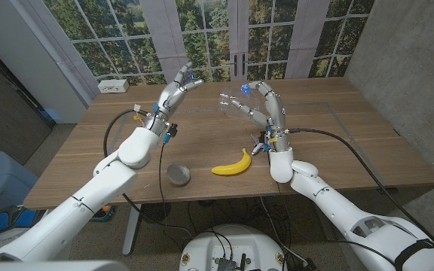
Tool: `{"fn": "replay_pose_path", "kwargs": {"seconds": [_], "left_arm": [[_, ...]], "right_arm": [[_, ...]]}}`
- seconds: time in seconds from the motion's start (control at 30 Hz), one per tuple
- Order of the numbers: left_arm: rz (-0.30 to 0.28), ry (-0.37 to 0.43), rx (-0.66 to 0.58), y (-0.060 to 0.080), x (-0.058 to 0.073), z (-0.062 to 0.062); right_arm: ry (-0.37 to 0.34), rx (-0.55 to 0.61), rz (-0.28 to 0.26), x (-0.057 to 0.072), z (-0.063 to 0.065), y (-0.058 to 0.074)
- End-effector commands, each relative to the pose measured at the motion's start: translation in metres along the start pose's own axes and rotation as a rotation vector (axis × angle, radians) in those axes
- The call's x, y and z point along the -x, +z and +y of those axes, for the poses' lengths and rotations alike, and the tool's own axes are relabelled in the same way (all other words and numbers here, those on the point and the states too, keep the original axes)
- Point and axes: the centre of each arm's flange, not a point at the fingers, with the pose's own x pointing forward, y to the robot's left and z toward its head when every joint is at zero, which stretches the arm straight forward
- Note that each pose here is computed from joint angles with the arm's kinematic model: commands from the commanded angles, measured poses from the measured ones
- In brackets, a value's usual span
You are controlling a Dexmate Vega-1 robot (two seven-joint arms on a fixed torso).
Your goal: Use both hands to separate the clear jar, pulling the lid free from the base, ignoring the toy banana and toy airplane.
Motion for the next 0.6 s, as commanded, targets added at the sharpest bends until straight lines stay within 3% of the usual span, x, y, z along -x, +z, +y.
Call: {"fn": "replay_pose_path", "kwargs": {"seconds": [0.03, 0.33, 0.6], "left_arm": [[-0.055, -0.003, -0.034, 0.0078, 0.0056, -0.0006], [-0.061, 0.002, -0.045, 0.0106, 0.0103, 0.0016], [-0.074, 0.002, -0.046, 0.0133, 0.0140, 0.0029]], "right_arm": [[0.013, -0.016, 0.051, 0.0017, -0.0027, 0.0000], [0.074, -0.024, 0.132, 0.0001, -0.0051, -0.0024], [0.104, -0.016, 0.159, 0.0000, -0.0067, -0.0007]]}}
